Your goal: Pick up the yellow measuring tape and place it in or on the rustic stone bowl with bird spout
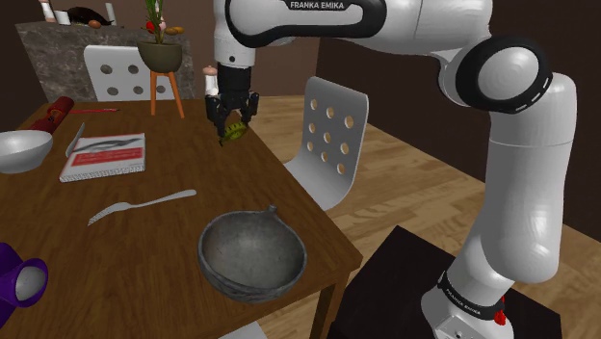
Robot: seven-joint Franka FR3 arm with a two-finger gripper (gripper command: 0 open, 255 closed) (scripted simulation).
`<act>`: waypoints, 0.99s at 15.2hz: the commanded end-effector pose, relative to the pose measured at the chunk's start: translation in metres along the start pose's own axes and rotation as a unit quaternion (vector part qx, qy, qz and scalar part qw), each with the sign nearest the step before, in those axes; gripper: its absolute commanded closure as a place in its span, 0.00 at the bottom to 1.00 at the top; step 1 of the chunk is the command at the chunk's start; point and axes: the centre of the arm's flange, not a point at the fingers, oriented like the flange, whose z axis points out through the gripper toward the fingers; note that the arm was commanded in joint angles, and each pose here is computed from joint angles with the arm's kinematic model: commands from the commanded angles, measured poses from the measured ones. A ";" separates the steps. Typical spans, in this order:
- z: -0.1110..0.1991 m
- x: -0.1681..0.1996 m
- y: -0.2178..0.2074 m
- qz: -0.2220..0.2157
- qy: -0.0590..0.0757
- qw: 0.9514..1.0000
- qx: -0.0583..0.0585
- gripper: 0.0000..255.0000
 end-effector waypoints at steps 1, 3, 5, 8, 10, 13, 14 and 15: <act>-0.011 0.000 0.000 0.000 0.000 1.000 0.000 1.00; -0.022 0.001 0.000 0.000 0.000 1.000 0.000 1.00; -0.032 0.001 0.000 0.000 0.000 1.000 0.000 1.00; -0.048 0.002 -0.001 0.000 0.000 1.000 0.000 1.00; -0.050 -0.009 -0.008 0.000 0.000 1.000 0.000 1.00; -0.052 -0.043 -0.028 0.000 0.000 1.000 0.000 1.00; -0.053 -0.055 -0.035 0.000 0.000 1.000 0.000 1.00; -0.054 -0.066 -0.041 0.000 0.000 1.000 0.000 1.00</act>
